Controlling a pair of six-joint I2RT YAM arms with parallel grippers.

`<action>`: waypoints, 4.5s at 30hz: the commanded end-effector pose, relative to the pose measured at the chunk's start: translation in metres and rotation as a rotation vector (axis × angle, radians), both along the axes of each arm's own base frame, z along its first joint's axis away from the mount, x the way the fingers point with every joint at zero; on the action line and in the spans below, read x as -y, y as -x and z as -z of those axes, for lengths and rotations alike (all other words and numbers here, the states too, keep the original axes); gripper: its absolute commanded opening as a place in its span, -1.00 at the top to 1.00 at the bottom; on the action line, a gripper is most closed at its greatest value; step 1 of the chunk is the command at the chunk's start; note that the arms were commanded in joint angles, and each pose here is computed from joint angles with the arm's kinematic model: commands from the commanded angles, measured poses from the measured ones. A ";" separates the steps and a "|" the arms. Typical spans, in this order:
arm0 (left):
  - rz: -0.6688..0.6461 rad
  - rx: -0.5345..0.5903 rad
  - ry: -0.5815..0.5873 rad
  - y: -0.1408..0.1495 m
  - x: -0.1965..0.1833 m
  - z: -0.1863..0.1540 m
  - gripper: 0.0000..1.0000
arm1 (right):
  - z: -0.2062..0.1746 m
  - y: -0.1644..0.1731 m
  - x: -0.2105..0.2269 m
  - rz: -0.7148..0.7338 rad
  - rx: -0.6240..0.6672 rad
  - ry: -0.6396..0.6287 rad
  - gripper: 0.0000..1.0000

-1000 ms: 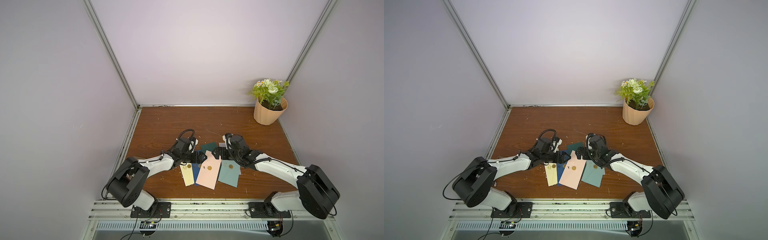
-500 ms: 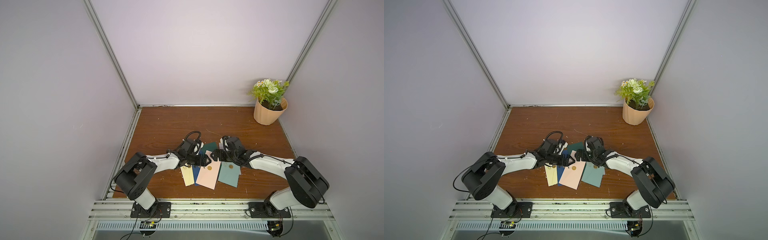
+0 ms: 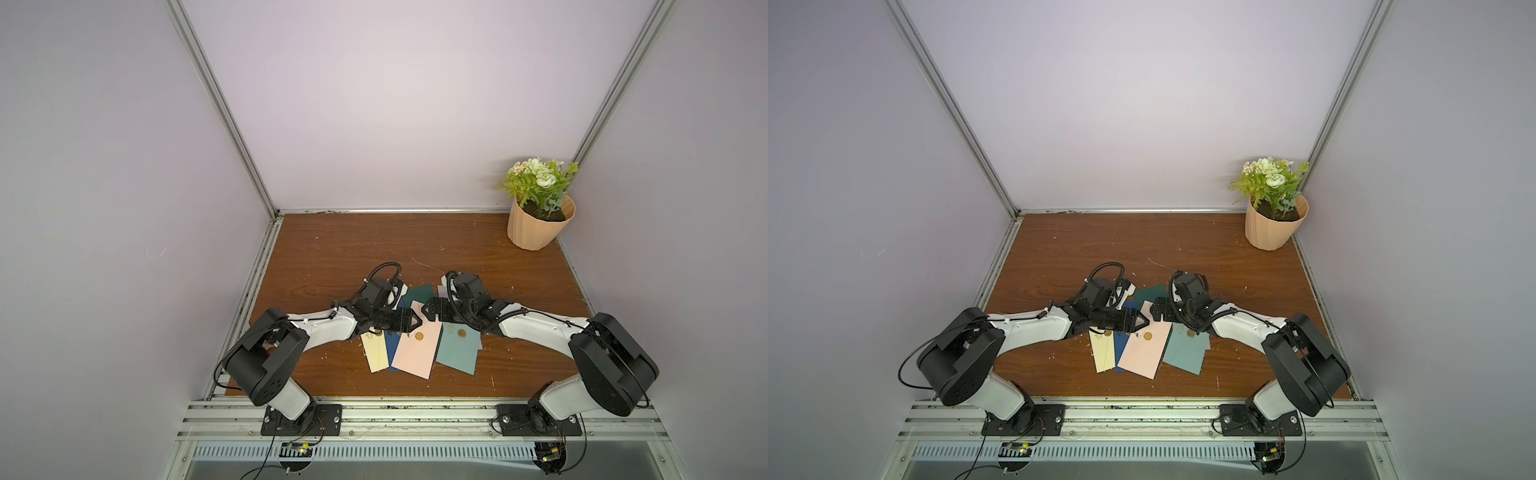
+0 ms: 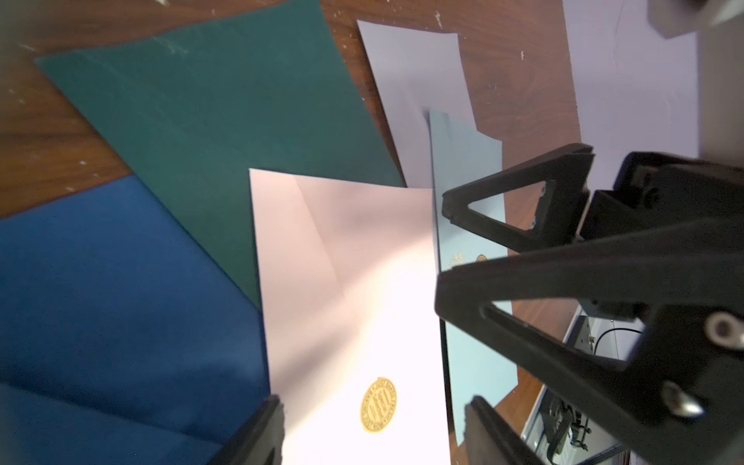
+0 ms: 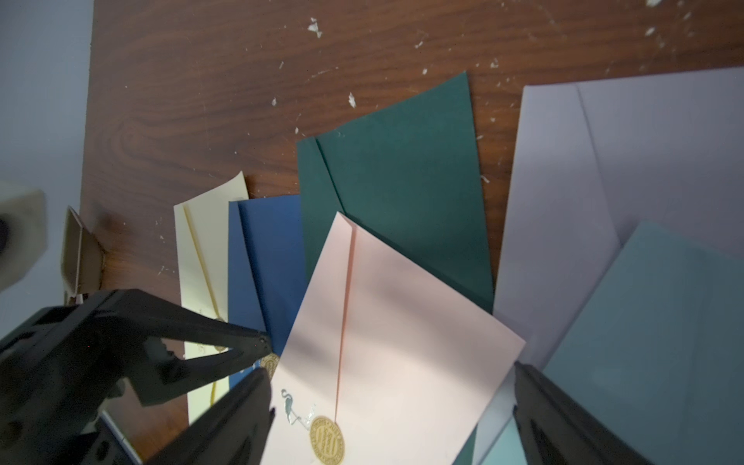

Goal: Open the envelope
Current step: Pick up the envelope from the envelope.

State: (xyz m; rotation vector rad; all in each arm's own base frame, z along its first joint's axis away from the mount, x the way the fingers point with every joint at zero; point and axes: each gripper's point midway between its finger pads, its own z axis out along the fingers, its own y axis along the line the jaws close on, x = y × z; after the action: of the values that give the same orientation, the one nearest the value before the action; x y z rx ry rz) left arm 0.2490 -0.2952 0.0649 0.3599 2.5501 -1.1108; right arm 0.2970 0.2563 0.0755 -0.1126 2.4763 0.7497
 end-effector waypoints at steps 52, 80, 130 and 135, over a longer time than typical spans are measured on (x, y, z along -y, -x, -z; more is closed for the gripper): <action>0.026 -0.149 0.039 0.042 0.002 0.048 -0.43 | -0.001 0.003 -0.017 -0.077 -0.053 -0.175 0.40; -0.003 0.482 0.331 0.000 -0.043 -0.162 -0.50 | -0.211 0.037 -0.027 -0.285 0.295 -0.476 1.00; 0.114 0.578 0.684 0.032 -0.035 -0.225 1.00 | -0.275 0.092 -0.050 -0.534 0.351 -0.902 0.79; 0.083 0.579 0.646 0.023 -0.038 -0.222 0.74 | -0.270 0.093 -0.054 -0.537 0.340 -0.883 1.00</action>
State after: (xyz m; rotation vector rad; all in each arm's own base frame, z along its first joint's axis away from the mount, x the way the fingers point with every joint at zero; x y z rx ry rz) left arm 0.2177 -0.2591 0.2774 0.5286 1.6044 -1.5492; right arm 0.2225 0.3059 0.3228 -0.4318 1.7161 1.7511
